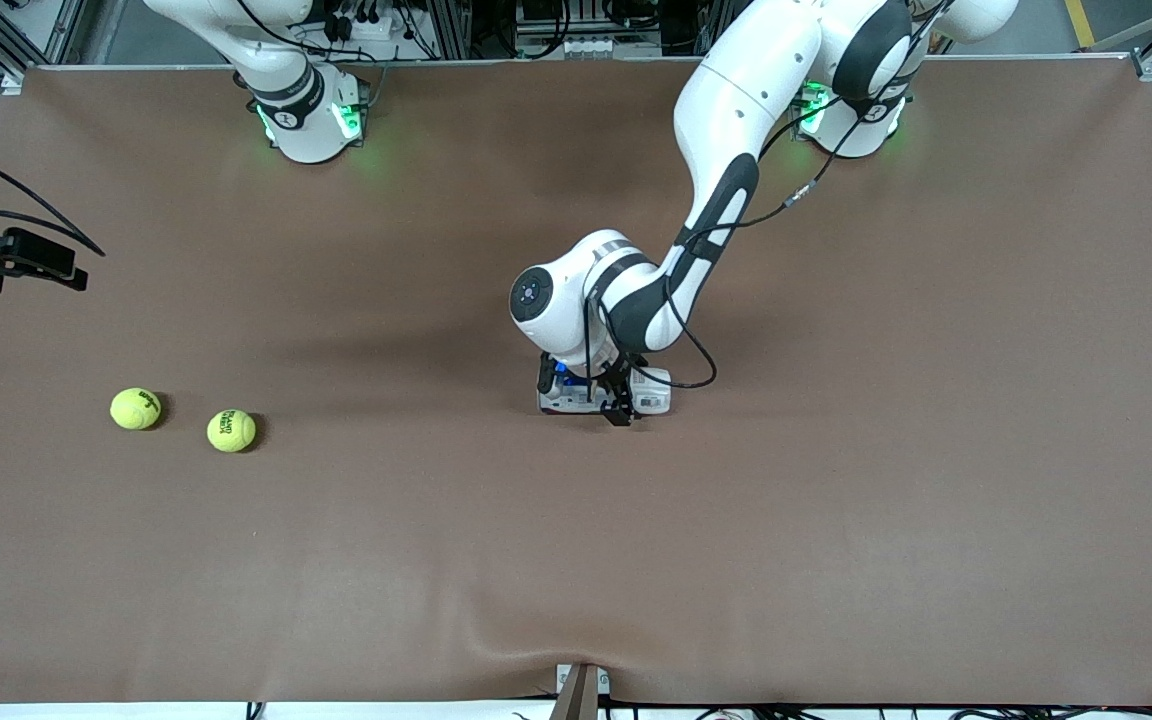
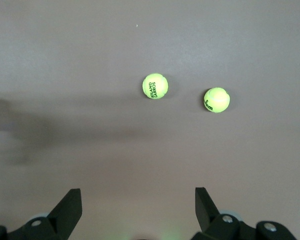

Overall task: Insert tennis ball vertically with right arm
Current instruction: 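Reach the right gripper down to the nearer yellow tennis ball, then grasp the ball with the right gripper while the left gripper lifts the can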

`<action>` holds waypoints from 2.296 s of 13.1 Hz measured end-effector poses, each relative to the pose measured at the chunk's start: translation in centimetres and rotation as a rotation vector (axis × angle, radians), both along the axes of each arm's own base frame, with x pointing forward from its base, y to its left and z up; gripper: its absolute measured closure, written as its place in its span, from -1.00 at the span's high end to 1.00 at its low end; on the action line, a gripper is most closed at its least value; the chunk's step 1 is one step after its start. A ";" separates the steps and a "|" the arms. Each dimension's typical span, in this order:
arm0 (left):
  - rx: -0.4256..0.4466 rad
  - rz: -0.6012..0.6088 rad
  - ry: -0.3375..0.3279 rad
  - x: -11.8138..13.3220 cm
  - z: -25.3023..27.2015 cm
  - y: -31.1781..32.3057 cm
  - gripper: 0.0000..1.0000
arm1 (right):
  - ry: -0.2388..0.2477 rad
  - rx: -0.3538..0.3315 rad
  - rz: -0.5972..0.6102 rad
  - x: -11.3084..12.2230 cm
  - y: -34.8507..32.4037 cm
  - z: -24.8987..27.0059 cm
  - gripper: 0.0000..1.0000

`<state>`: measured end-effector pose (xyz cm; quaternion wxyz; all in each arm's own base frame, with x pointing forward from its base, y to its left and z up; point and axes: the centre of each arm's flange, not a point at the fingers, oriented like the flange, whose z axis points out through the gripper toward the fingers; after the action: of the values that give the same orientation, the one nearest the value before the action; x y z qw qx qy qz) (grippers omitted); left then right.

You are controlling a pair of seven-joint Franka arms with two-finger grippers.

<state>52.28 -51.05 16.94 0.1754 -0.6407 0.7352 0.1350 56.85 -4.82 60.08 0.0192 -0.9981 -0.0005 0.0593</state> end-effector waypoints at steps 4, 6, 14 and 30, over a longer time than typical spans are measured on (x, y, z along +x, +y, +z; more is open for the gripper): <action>0.002 -0.001 0.002 0.0 -0.2 0.1 1.00 | 0.044 0.004 -0.007 0.8 -0.2 -2.2 1.00; 0.004 -0.008 0.006 0.1 -0.2 0.2 1.00 | 0.086 0.008 -0.008 1.4 -0.3 -4.2 1.00; 0.009 -0.027 0.018 0.5 -0.2 0.6 0.86 | 0.181 0.019 -0.008 4.3 -0.5 -12.2 1.00; 0.008 -0.028 0.017 0.4 0.0 0.5 0.47 | 0.141 0.017 -0.003 7.8 0.0 -30.1 1.00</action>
<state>52.73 -50.57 16.99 0.1736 -0.6286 0.7449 0.1407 64.63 -4.78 29.94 0.0277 -0.9912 0.0021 0.1292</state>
